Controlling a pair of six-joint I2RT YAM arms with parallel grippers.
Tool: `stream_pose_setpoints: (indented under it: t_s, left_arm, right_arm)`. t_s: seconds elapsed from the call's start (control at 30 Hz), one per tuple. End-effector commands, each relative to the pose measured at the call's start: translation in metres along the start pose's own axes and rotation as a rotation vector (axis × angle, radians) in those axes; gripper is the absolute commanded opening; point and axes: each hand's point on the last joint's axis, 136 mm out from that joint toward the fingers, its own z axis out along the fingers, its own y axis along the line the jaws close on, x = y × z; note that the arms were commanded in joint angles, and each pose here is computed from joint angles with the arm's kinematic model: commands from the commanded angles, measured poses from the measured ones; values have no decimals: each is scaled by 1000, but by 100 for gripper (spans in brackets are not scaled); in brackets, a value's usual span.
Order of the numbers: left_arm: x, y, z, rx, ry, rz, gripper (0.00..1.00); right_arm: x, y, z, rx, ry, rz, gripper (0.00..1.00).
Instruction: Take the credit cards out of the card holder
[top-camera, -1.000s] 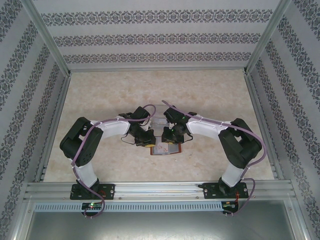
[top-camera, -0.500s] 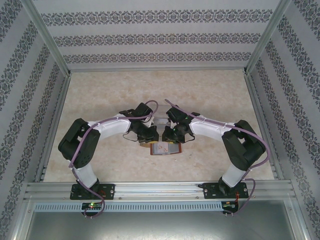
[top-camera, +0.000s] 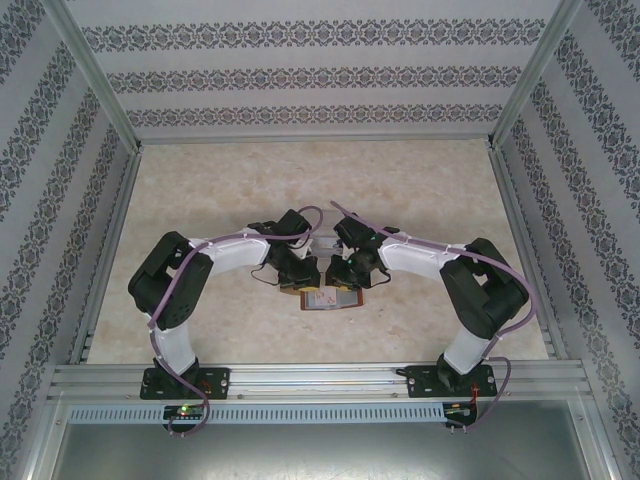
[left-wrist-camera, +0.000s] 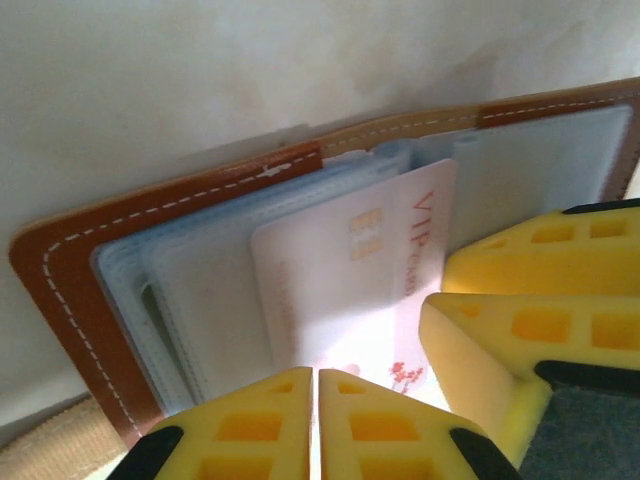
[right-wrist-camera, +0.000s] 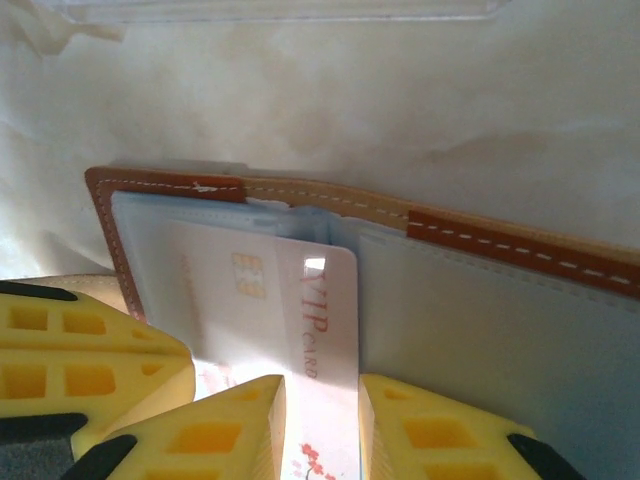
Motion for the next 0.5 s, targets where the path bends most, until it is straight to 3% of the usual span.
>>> stream_pose_setpoints:
  t_s: [0.0,0.2,0.47]
  left_arm:
    - [9,12,6,-58,34,3,10]
    - [11,22,8,-106,49,-1,9]
    - [14,29,9,-133,59,-2,9]
  right_arm:
    - [2,-8,6,3,18,29,27]
    - [3,-9,8,-16,21,36,27]
    - [1,8,6,-155,21,50,23]
